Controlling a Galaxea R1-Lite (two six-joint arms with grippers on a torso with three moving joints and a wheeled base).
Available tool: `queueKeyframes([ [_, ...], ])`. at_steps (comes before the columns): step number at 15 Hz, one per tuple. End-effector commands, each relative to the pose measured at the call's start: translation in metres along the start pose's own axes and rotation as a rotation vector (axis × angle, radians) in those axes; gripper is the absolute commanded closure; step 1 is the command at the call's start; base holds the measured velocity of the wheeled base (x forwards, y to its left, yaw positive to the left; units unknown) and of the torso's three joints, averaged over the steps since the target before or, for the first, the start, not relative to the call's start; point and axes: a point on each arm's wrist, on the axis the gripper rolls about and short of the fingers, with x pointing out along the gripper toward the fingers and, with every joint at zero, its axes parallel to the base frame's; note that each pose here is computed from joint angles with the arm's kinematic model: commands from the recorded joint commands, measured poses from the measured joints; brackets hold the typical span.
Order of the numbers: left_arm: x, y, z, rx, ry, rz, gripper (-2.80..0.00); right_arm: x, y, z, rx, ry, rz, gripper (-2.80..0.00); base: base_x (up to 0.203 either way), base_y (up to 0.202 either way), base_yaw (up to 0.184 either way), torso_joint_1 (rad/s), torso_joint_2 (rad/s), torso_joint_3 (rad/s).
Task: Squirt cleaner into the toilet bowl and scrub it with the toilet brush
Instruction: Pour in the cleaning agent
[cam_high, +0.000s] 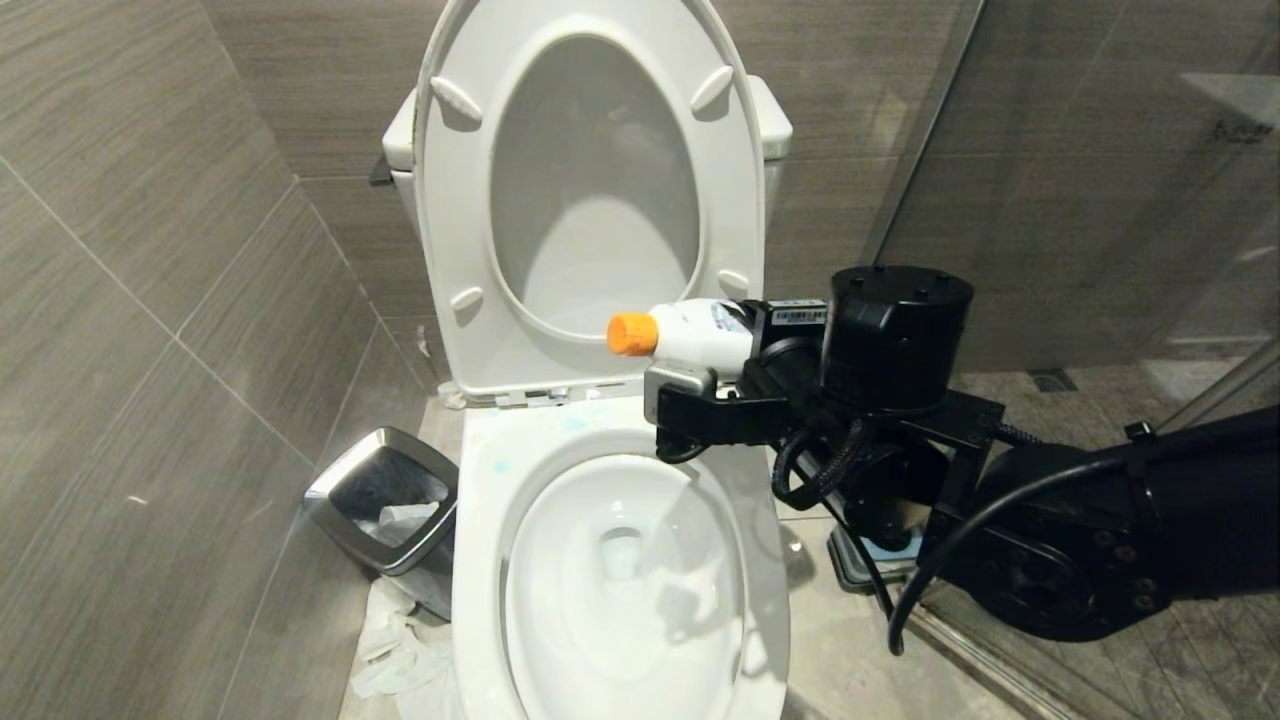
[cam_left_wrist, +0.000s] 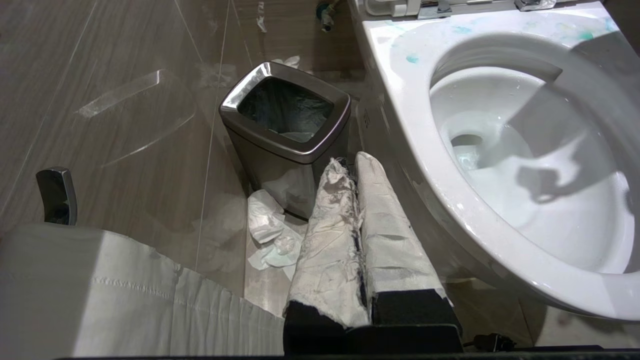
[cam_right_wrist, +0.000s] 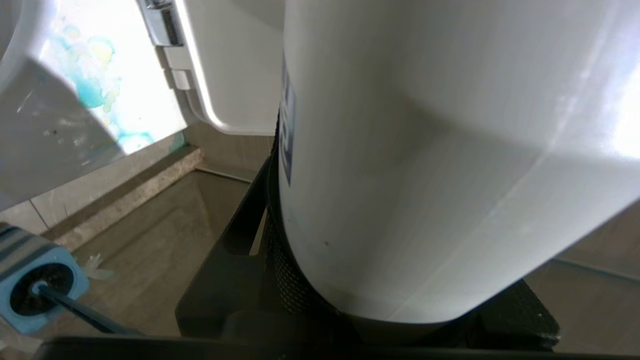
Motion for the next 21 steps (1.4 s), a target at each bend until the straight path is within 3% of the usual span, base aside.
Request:
queueKeyframes([
  [1, 0.0, 0.0, 0.0, 0.0, 0.001, 0.0, 0.0, 0.007, 0.012, 0.003, -0.064, 0.008, 0.021, 0.0, 0.0, 0.0, 0.0, 0.0, 0.0, 0.0],
  [8, 0.0, 0.0, 0.0, 0.0, 0.0, 0.0, 0.0, 0.021, 0.002, 0.014, -0.369, 0.031, -0.025, 0.0, 0.0, 0.0, 0.0, 0.0, 0.0, 0.0],
  [14, 0.0, 0.0, 0.0, 0.0, 0.0, 0.0, 0.0, 0.017, 0.001, 0.032, -0.578, -0.001, -0.044, 0.0, 0.0, 0.0, 0.0, 0.0, 0.0, 0.0],
  [18, 0.0, 0.0, 0.0, 0.0, 0.0, 0.003, 0.0, 0.008, 0.0, 0.043, -0.694, -0.03, -0.056, 0.0, 0.0, 0.0, 0.0, 0.0, 0.0, 0.0],
  [21, 0.0, 0.0, 0.0, 0.0, 0.0, 0.001, 0.0, 0.005, -0.003, 0.044, -0.722, -0.029, -0.063, 0.0, 0.0, 0.0, 0.0, 0.0, 0.0, 0.0],
])
